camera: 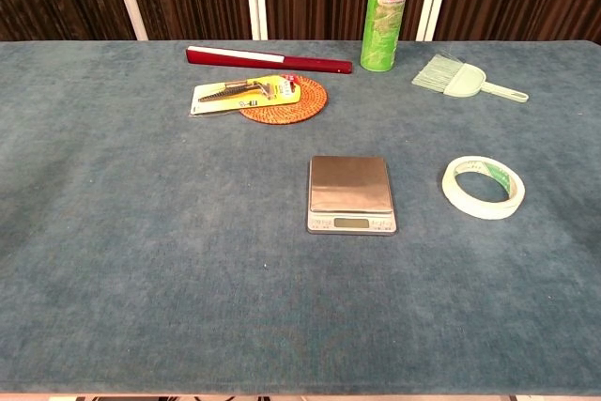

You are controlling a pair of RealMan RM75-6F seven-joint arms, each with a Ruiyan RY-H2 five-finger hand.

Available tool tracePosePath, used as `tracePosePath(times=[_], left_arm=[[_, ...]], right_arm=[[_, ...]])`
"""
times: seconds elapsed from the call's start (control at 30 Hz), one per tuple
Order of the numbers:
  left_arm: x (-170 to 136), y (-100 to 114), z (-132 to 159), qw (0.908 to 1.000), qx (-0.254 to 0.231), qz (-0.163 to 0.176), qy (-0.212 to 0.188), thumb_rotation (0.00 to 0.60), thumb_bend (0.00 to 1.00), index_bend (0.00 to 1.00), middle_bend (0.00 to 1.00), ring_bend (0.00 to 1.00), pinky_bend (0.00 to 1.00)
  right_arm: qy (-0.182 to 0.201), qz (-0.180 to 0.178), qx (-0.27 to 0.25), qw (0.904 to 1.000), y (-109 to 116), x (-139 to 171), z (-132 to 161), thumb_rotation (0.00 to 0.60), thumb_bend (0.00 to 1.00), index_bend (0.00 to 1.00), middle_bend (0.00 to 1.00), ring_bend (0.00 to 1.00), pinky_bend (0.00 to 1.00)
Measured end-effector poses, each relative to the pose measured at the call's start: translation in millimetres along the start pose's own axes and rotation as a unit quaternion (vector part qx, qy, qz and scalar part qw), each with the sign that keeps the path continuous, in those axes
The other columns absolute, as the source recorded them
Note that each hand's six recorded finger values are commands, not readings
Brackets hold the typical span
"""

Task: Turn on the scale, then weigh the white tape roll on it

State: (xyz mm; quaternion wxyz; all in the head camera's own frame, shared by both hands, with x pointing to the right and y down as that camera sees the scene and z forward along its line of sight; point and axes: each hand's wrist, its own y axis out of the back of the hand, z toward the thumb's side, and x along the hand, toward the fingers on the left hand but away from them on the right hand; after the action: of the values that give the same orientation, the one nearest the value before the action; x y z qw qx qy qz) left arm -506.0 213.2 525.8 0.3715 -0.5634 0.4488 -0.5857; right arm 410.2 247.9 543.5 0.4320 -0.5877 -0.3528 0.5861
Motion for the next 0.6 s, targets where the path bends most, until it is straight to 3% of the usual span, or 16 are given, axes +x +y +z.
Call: tracePosePath(times=[0.13,0.2,0.3,0.5,0.6], left_arm=[[0,1,-1,1.0,-0.001,0.002,0.002,0.6,0.03,0.0,0.0,0.0,0.0],[0,0,-1,1.0,0.001,0.0,0.002,0.6,0.03,0.0,0.0,0.0,0.0],[1,-1,0,1.0,0.002,-0.001,0.002,0.6,0.03,0.0,0.0,0.0,0.0],[0,-1,1,1.0,0.004,0.0,0.001,0.6,0.03,0.0,0.0,0.0,0.0],[0,-2,0,1.0,0.005,-0.002,0.003,0.6,0.03,0.0,0.0,0.0,0.0]], right_arm=[[0.003,0.001,-0.002,1.0,0,-1,3,0.6,0.43,0.0,0.2,0.32,0.34],[0.009,0.005,-0.006,0.9999,-1,-3,6,0.6,0.46,0.0,0.35,0.45,0.51],[0.028,0.019,-0.016,0.9993,-4,-10,14,0.6,0.56,0.02,0.53,0.62,0.67],[0.098,0.056,-0.028,0.9932,-11,-46,44,0.6,0.72,0.05,0.72,0.79,0.75],[0.136,0.072,-0.021,0.9879,-13,-65,65,0.6,0.8,0.05,0.76,0.82,0.76]])
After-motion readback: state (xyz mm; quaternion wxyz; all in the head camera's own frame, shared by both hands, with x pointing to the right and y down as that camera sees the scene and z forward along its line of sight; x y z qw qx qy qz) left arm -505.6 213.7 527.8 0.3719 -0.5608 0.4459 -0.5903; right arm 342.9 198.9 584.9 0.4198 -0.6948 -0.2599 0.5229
